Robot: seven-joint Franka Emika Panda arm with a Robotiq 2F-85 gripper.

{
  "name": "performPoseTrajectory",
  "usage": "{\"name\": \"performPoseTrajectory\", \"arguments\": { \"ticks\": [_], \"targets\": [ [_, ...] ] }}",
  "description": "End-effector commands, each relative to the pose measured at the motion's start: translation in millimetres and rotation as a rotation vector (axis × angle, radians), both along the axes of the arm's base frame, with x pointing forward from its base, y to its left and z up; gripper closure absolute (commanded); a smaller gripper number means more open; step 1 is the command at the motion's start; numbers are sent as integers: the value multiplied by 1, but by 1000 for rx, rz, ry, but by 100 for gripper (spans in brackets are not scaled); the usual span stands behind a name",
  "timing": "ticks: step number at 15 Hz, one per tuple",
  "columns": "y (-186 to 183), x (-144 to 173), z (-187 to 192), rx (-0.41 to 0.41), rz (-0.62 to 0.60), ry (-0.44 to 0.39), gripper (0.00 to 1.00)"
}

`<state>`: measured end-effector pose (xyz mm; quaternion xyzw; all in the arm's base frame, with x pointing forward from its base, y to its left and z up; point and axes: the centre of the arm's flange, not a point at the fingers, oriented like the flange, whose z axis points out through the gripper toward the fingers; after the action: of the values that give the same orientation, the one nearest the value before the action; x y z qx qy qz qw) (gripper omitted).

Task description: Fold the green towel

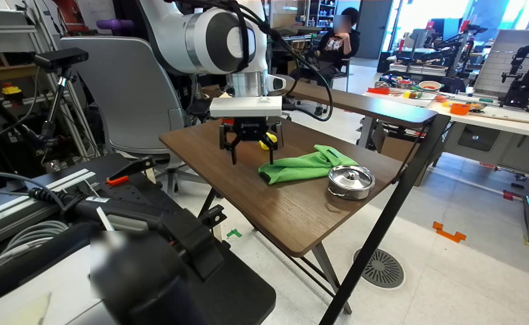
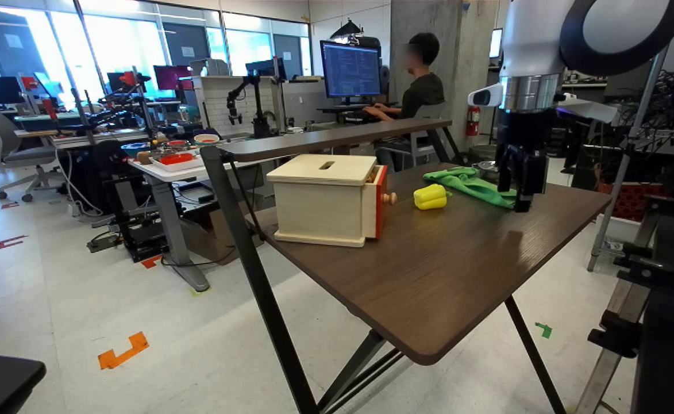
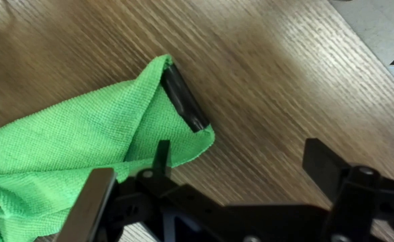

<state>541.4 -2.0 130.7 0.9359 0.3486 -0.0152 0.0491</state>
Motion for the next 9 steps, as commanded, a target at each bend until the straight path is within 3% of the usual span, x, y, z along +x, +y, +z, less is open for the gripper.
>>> {"name": "performPoseTrajectory", "arguments": {
  "ticks": [1, 9],
  "targets": [
    [1, -1, -3, 10, -17, -18, 0],
    [-13, -10, -8, 4, -28, 17, 0]
  ]
}}
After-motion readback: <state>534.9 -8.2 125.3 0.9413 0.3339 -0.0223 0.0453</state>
